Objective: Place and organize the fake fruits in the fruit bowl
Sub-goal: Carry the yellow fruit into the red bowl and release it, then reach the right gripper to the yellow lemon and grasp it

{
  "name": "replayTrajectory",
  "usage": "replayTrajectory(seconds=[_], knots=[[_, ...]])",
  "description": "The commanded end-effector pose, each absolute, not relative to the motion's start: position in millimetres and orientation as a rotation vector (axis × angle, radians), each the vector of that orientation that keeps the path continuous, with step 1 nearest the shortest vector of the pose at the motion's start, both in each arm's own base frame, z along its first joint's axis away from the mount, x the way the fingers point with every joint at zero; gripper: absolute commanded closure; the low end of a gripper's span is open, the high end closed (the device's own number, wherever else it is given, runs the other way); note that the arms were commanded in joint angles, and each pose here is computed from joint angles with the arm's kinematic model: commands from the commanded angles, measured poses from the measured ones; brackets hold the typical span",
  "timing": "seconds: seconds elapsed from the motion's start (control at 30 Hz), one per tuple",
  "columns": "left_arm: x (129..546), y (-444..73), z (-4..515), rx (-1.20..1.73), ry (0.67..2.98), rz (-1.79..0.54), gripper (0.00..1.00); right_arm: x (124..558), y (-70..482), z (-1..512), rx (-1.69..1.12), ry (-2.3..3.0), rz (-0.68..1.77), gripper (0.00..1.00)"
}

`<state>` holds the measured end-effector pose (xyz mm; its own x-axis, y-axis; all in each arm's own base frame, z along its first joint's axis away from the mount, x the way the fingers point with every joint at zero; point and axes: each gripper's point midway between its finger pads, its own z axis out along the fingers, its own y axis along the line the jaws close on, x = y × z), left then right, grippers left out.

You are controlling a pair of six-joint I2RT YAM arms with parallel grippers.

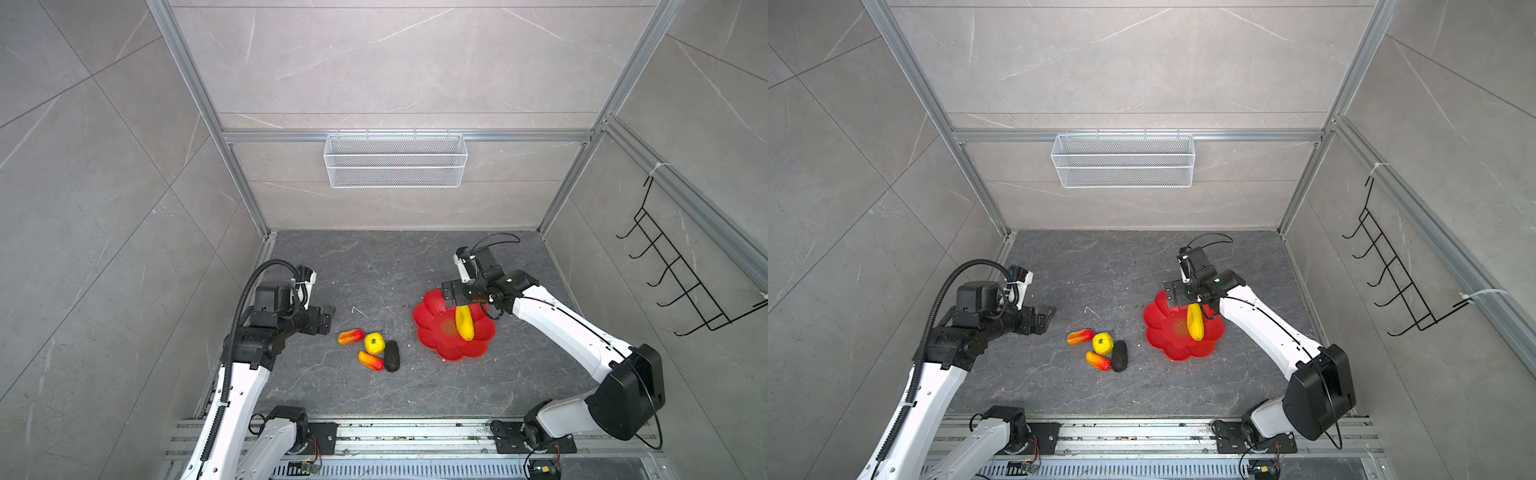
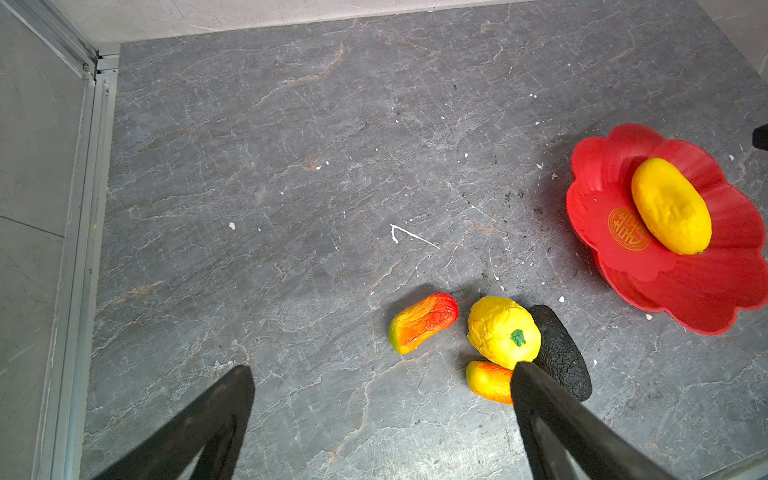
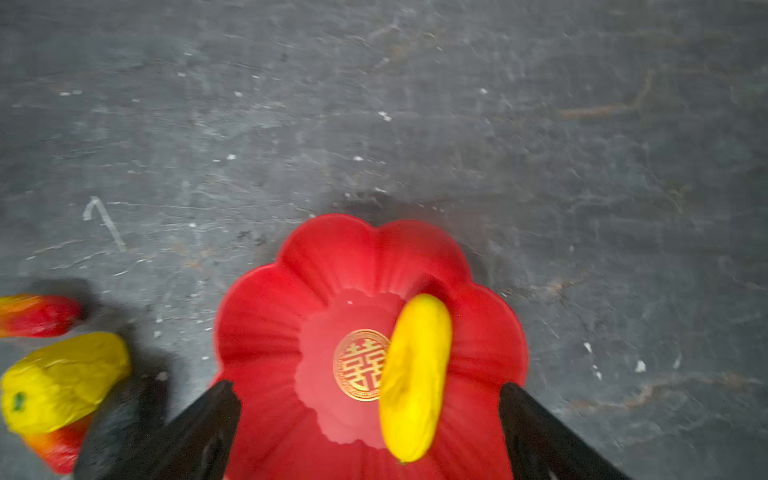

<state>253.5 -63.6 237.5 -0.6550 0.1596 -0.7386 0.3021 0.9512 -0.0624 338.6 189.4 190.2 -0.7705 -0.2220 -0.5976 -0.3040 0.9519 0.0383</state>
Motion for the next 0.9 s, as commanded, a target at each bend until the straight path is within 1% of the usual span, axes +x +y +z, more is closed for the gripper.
replayTrajectory(seconds=[0.0,0.2,0.37,0.53,0.77,0.87], knots=[[256.2,-63.8,243.7,0.316,2.272,-0.234,0.0,313.8,243.7,185.9,-0.538,2.495,0.236,0.01],[258.1,-63.4,245.1,0.315,2.272,-0.229,0.0,283.8,345.7,168.8,-0.79,2.451,0.39,0.01],[258.7,-63.1,241.6,0.314,2.288,-0.227,0.0,267.1,398.4,139.7,-0.901,2.465,0.423,0.01],[257.6,-62.6,242.0,0.312,2.28,-0.224,0.0,265.2,417.6,108.1,-0.892,2.519,0.406,0.01],[257.7,-63.0,241.6,0.314,2.281,-0.227,0.0,265.1,417.3,77.4,-0.861,2.583,0.353,0.01],[257.6,-62.8,241.8,0.312,2.281,-0.226,0.0,262.6,418.4,66.0,-0.865,2.602,0.345,0.03]])
